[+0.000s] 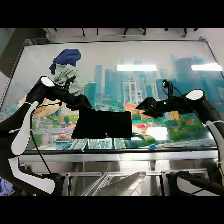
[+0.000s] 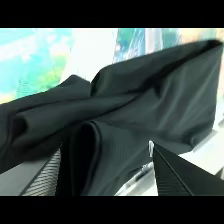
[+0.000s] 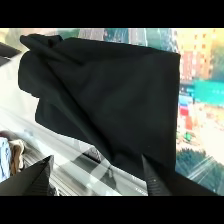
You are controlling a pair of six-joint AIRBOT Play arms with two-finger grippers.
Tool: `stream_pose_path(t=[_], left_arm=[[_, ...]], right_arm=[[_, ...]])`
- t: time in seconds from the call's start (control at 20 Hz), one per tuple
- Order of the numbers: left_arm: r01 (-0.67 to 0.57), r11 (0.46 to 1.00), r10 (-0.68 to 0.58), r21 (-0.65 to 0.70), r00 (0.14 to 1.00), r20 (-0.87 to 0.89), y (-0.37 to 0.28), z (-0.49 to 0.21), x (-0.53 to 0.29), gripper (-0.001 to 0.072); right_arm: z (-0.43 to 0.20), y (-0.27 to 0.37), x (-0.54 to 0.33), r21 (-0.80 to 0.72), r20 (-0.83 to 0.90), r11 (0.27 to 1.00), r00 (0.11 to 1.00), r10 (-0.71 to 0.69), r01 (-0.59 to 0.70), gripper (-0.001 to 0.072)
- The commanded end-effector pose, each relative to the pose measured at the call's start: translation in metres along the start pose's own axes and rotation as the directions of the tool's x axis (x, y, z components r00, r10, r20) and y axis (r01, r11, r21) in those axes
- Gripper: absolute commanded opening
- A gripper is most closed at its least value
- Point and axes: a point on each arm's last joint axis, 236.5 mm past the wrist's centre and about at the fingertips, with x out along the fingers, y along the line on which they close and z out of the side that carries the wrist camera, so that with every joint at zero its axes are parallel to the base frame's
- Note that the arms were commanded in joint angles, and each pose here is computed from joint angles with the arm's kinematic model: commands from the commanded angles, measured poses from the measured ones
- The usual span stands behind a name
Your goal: Fold the shirts.
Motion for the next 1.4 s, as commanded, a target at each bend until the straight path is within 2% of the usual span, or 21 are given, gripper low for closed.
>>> stream_pose_path(t=[0.0, 0.1, 0.2, 0.25, 0.4, 0.55, 0.7, 0.9, 1.05, 1.25, 1.3, 1.35], left_arm=[[0.03, 0.999, -0.033, -0.027, 0.994, -0.105, 0.006, -0.012, 0.015, 0.0603], [0.033, 0.999, -0.035, -0.029, 0.994, -0.108, 0.007, -0.012, 0.017, 0.0599], [0.04, 0.999, -0.041, -0.01, 0.993, -0.107, 0.006, -0.012, 0.017, 0.0156], [0.055, 0.998, -0.054, 0.009, 0.993, -0.109, 0.002, -0.013, 0.016, 0.0019], [0.063, 0.998, -0.059, 0.031, 0.994, -0.097, -0.006, -0.013, 0.008, 0.0017], [0.085, 0.99, -0.07, 0.113, 0.989, -0.131, -0.028, -0.034, -0.021, 0.0017], [-0.019, 0.989, 0.048, 0.149, 0.98, -0.192, -0.015, -0.081, -0.034, 0.0018], [-0.131, 0.986, 0.153, 0.102, 0.954, -0.258, 0.027, -0.14, -0.026, 0.0018], [-0.119, 0.993, 0.118, 0.01, 0.961, -0.25, 0.044, -0.155, -0.024, 0.0018], [-0.112, 0.993, 0.098, -0.04, 0.958, -0.269, 0.055, -0.162, -0.016, 0.002], [-0.092, 0.994, 0.075, -0.051, 0.96, -0.271, 0.052, -0.161, -0.013, 0.0275], [-0.064, 0.996, 0.045, -0.066, 0.964, -0.263, 0.046, -0.159, -0.013, 0.0659]], right_arm=[[0.002, 0.002, -0.002, -0.005, 0.016, 1.0, 1.0, 0.002, -0.001, 0.0638], [0.002, 0.002, -0.002, -0.005, 0.016, 1.0, 1.0, 0.002, -0.002, 0.0638], [0.002, 0.002, -0.002, -0.005, 0.017, 1.0, 1.0, 0.001, -0.001, 0.0638], [0.002, 0.002, -0.002, -0.005, 0.017, 1.0, 1.0, 0.002, -0.001, 0.0638], [0.001, 0.002, -0.002, -0.005, 0.014, 1.0, 1.0, 0.002, -0.002, 0.0638], [0.001, 0.002, -0.002, -0.005, 0.015, 1.0, 1.0, 0.001, -0.001, 0.0638], [0.002, 0.002, -0.002, -0.005, 0.017, 1.0, 1.0, 0.0, 0.0, 0.0638], [0.002, 0.002, -0.002, -0.004, 0.017, 1.0, 1.0, 0.001, -0.001, 0.0638], [0.002, 0.002, -0.002, 0.0, 0.017, 1.0, 1.0, 0.001, -0.001, 0.0638], [0.008, 0.0, -0.002, 0.0, 0.044, 1.0, 0.999, -0.006, 0.006, 0.0638], [0.01, 0.0, -0.002, 0.001, 0.048, 1.0, 0.999, -0.008, 0.008, 0.0638], [0.01, -0.001, -0.001, 0.003, 0.047, 1.0, 0.999, -0.009, 0.009, 0.0638]])
